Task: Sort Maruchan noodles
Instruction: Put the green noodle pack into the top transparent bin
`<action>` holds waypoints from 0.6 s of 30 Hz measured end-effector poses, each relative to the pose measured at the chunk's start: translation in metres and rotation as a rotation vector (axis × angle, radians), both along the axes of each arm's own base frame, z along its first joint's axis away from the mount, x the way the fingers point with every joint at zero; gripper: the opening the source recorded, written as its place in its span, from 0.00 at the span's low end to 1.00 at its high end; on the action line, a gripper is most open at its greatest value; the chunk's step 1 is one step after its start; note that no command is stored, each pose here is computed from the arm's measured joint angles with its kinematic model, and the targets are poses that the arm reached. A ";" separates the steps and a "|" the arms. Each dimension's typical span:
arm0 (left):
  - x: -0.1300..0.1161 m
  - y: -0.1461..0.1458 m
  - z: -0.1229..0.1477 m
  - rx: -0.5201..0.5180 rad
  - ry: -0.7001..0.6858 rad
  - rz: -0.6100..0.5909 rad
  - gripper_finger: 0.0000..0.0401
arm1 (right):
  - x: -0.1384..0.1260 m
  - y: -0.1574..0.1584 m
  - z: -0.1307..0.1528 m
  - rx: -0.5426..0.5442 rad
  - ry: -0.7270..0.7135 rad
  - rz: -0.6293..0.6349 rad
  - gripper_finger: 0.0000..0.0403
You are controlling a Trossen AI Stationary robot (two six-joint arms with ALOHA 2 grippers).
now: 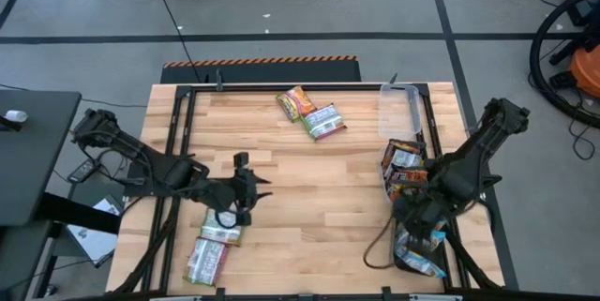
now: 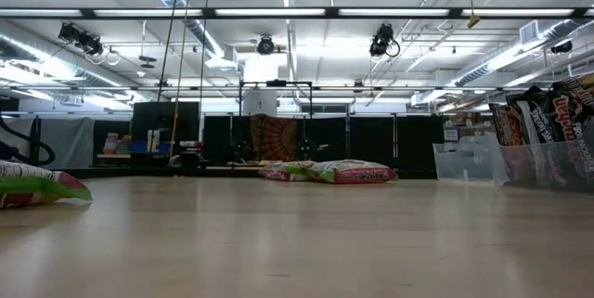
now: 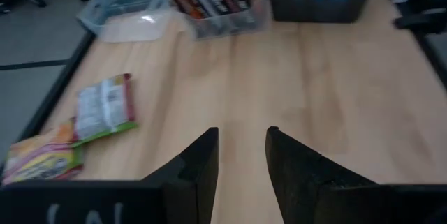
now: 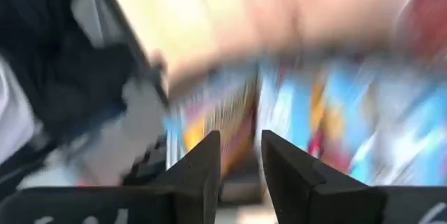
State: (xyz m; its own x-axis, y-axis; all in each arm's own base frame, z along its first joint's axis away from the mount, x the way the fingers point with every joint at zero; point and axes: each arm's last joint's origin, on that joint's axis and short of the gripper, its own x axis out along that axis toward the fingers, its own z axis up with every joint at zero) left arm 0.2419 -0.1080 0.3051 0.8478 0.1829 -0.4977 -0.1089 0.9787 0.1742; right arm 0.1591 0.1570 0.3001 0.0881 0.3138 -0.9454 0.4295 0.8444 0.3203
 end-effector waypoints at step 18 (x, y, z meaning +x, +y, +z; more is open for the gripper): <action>-0.026 0.029 -0.054 0.032 0.222 0.261 0.31 | 0.183 -0.116 -0.045 -0.773 -0.553 0.416 0.39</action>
